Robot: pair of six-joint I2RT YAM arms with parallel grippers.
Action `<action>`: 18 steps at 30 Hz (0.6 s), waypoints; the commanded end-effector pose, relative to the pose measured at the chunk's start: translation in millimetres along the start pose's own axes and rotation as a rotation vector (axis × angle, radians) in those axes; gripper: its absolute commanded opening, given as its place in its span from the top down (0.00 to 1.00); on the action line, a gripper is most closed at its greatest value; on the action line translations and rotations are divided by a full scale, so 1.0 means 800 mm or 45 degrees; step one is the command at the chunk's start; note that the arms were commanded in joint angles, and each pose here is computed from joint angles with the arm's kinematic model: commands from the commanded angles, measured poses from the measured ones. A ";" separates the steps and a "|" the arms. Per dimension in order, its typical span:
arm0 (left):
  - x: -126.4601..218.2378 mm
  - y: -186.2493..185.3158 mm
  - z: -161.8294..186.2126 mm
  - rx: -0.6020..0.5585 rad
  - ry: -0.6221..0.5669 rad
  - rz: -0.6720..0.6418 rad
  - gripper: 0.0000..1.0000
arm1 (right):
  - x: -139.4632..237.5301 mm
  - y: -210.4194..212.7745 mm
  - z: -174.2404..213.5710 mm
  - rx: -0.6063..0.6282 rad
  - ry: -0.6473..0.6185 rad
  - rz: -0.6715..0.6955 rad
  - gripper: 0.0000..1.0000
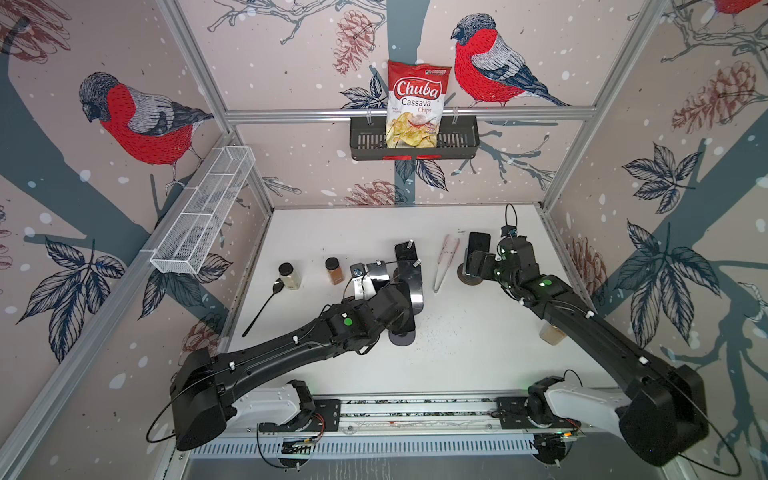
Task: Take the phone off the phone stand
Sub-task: 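Reach left gripper to the nearest black phone while right arm reaches farther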
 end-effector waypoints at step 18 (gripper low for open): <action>-0.007 -0.040 0.025 0.041 0.069 -0.087 0.03 | 0.000 0.005 0.024 -0.011 0.022 -0.070 0.01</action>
Point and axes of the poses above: each gripper's point midway between its finger pads, its own x axis back along the fingers, its own y axis along the line the jaws close on, z = x × y, the point moved 1 cm from there along x, back along the fingers, and after that the axes turned 5 degrees about -x, right-handed, at the moved point
